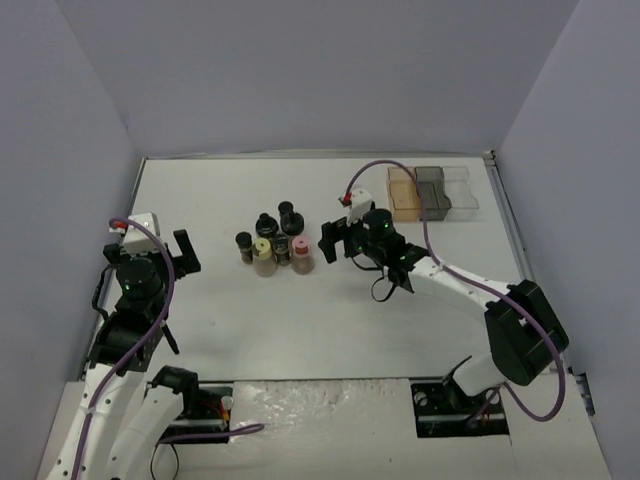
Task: Organize the condiment bottles
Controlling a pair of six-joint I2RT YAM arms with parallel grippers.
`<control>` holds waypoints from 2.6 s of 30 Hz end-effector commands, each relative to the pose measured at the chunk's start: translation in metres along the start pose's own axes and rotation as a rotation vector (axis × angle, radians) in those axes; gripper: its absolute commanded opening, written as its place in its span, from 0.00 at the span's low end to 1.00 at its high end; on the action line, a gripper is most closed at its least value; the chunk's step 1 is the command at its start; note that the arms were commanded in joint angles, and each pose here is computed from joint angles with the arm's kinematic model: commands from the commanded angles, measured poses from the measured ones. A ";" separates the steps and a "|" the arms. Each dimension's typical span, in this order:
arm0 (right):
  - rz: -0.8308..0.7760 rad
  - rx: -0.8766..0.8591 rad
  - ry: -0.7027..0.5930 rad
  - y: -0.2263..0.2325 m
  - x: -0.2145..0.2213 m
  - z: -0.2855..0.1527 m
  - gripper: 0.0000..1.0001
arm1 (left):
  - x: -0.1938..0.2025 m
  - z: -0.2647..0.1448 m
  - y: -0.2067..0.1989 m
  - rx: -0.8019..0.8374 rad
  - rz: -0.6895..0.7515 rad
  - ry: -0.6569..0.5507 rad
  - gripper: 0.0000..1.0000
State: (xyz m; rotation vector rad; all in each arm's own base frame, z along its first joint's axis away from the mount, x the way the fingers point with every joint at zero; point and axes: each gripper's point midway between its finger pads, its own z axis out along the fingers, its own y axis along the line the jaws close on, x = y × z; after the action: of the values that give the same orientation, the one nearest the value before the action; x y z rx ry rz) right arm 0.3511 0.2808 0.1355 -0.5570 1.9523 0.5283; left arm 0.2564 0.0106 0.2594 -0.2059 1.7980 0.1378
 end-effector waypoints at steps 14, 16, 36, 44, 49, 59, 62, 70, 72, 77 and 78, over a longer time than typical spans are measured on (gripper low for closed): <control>-0.097 -0.084 -0.135 0.066 -0.040 0.055 0.87 | -0.024 -0.001 -0.002 -0.010 -0.036 -0.056 0.97; -0.096 -0.073 -0.121 0.065 -0.033 0.060 0.83 | -0.023 -0.002 -0.002 -0.008 -0.034 -0.056 0.97; -0.050 0.114 -0.114 0.008 -0.025 0.030 0.20 | -0.022 -0.003 -0.006 0.007 -0.025 -0.055 0.97; -0.001 0.429 -0.245 -0.120 -0.109 -0.054 0.17 | -0.023 -0.004 -0.008 0.014 -0.025 -0.060 0.97; 0.081 0.616 -0.343 -0.221 -0.152 -0.105 0.17 | -0.024 -0.005 -0.004 0.002 -0.020 -0.066 0.97; 0.120 0.825 -0.321 -0.365 -0.161 -0.120 0.17 | -0.023 -0.006 -0.005 0.003 -0.012 -0.063 0.97; 0.106 0.863 -0.287 -0.395 -0.155 -0.118 0.17 | -0.022 -0.005 -0.004 -0.002 -0.009 -0.056 0.97; 0.130 0.841 -0.252 -0.431 -0.140 -0.092 0.17 | -0.018 0.001 -0.008 0.003 0.006 -0.033 0.97; 0.132 0.840 -0.240 -0.438 -0.133 -0.085 0.17 | -0.017 0.002 -0.008 0.001 0.010 -0.029 0.97; 0.140 0.815 -0.216 -0.451 -0.121 -0.063 0.17 | -0.014 0.005 -0.009 0.003 0.019 -0.017 0.97; 0.146 0.813 -0.204 -0.454 -0.115 -0.058 0.17 | -0.014 0.006 -0.010 0.001 0.021 -0.014 0.97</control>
State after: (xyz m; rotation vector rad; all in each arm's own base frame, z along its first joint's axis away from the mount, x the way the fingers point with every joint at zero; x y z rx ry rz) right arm 0.5997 -0.0998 0.1770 0.1879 1.9242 -0.1650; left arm 0.2589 0.0046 0.2461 -0.1752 1.8542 0.1635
